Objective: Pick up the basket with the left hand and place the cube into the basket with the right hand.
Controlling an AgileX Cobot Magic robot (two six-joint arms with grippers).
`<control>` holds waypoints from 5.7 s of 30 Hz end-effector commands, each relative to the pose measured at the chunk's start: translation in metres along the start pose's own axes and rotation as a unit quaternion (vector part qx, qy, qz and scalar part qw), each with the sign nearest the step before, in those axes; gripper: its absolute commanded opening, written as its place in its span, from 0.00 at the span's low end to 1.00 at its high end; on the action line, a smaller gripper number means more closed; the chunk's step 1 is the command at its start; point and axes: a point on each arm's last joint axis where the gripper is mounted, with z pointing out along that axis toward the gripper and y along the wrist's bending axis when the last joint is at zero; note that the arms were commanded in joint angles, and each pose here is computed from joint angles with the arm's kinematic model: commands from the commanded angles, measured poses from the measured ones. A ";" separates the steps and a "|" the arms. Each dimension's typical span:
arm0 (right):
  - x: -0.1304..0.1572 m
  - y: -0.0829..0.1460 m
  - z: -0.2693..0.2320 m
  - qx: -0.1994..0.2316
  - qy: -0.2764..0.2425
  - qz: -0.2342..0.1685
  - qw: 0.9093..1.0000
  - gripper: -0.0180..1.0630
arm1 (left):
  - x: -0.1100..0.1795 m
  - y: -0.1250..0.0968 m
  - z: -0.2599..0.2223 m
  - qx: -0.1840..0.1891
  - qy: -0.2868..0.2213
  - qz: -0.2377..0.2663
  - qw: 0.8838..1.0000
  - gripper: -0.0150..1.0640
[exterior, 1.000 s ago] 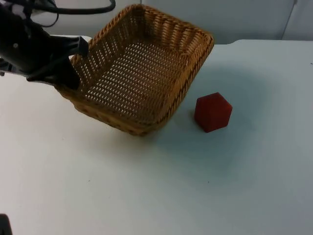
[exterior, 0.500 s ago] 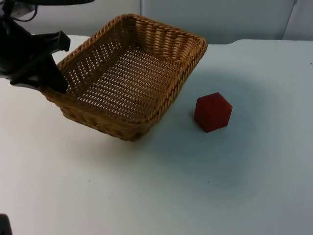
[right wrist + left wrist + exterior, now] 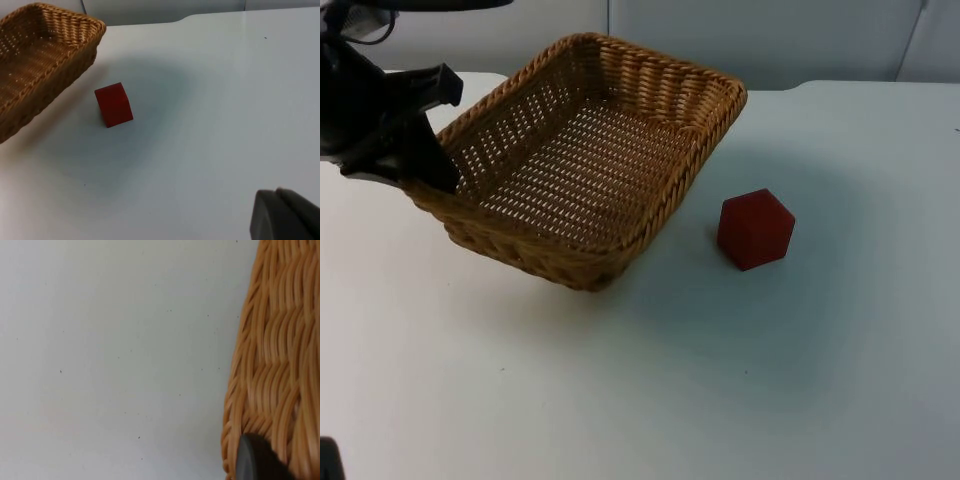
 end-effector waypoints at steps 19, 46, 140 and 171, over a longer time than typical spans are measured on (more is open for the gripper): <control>0.000 -0.001 0.000 0.002 -0.002 -0.002 1.000 0.01 | -0.005 -0.002 -0.006 0.001 -0.023 -0.008 1.000 0.01; -0.048 -0.009 -0.004 0.158 -0.014 -0.036 0.987 0.99 | -0.006 -0.001 -0.006 -0.004 -0.029 -0.007 1.000 0.01; -0.184 0.105 0.399 -0.053 0.113 -0.220 0.967 0.02 | -0.011 0.002 -0.006 -0.025 -0.061 -0.010 0.998 0.01; -0.174 0.224 0.407 -0.198 0.133 -0.313 0.919 0.86 | -0.013 0.004 -0.006 -0.031 -0.069 -0.010 0.997 0.01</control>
